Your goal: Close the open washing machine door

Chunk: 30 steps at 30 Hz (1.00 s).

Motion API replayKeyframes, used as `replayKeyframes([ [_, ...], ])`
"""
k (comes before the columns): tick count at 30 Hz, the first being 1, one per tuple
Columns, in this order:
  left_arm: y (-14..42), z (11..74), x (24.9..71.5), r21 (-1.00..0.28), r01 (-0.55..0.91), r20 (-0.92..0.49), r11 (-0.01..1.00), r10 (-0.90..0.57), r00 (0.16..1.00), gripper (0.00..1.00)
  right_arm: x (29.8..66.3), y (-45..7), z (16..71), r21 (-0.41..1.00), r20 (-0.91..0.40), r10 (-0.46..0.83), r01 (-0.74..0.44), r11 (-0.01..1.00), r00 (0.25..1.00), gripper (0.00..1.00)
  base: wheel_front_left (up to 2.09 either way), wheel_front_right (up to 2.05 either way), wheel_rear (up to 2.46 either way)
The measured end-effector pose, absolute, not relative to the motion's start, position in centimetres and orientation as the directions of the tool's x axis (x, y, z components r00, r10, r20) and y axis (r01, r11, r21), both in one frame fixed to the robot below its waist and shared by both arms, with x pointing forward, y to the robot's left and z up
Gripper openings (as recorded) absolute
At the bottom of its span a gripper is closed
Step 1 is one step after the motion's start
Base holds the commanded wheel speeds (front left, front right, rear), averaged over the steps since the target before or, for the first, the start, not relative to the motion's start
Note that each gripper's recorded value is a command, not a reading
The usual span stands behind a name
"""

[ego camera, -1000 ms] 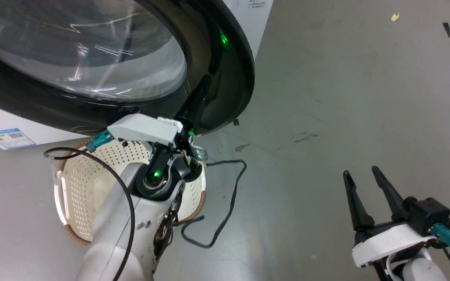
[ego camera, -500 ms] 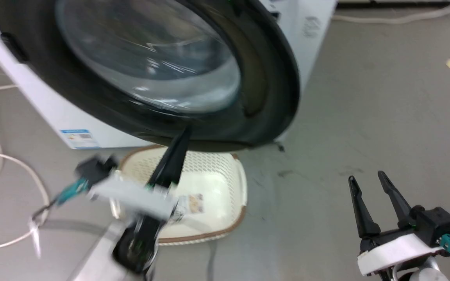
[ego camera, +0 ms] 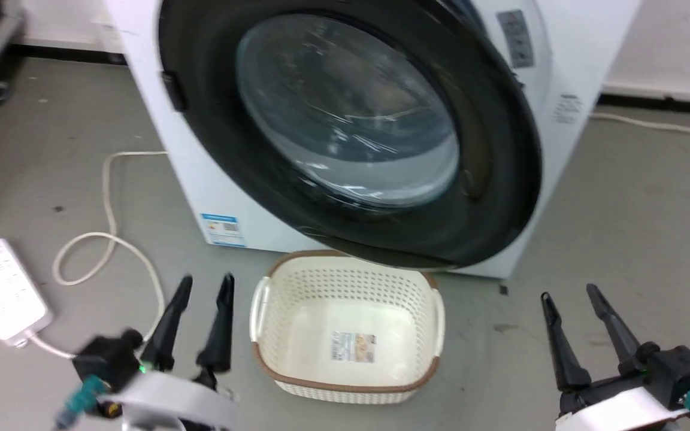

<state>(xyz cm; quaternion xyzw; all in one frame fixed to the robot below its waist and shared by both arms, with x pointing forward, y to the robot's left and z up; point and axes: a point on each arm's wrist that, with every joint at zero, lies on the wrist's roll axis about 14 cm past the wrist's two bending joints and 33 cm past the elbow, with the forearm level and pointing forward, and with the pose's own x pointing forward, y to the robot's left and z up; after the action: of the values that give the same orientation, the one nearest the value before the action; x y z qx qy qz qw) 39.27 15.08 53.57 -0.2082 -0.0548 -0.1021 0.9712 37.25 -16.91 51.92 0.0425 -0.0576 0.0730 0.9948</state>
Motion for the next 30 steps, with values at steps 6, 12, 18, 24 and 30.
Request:
replayKeyframes([
  [6,16.8,53.9,36.3,-0.092,0.116,0.162,0.989,-0.1,0.982,1.0,37.1,-14.4,52.1,0.075,0.127,0.215,-0.225,0.971,0.968,1.0,0.0,0.0,0.0],
  [12,16.4,52.7,35.2,0.053,0.096,0.134,0.994,-0.102,0.986,1.0,37.3,-13.6,51.5,0.076,0.108,0.238,-0.246,0.966,0.965,1.0,0.0,0.0,0.0],
  [18,15.9,51.9,35.5,0.046,0.092,0.112,0.995,-0.096,0.989,1.0,38.1,-12.3,50.0,0.103,0.054,0.288,-0.292,0.951,0.956,0.0,0.0,0.0,0.0],
  [24,15.2,50.8,37.2,0.047,0.103,0.082,0.994,-0.107,0.991,1.0,41.7,-10.2,51.0,0.055,0.06,0.407,-0.41,0.91,0.912,0.0,0.0,0.0,0.0],
  [30,15.1,49.4,38.9,0.041,0.094,0.048,0.995,-0.096,0.994,1.0,47.1,-9.6,51.2,-0.005,0.024,0.481,-0.481,0.877,0.877,0.0,0.0,0.0,0.0],
])
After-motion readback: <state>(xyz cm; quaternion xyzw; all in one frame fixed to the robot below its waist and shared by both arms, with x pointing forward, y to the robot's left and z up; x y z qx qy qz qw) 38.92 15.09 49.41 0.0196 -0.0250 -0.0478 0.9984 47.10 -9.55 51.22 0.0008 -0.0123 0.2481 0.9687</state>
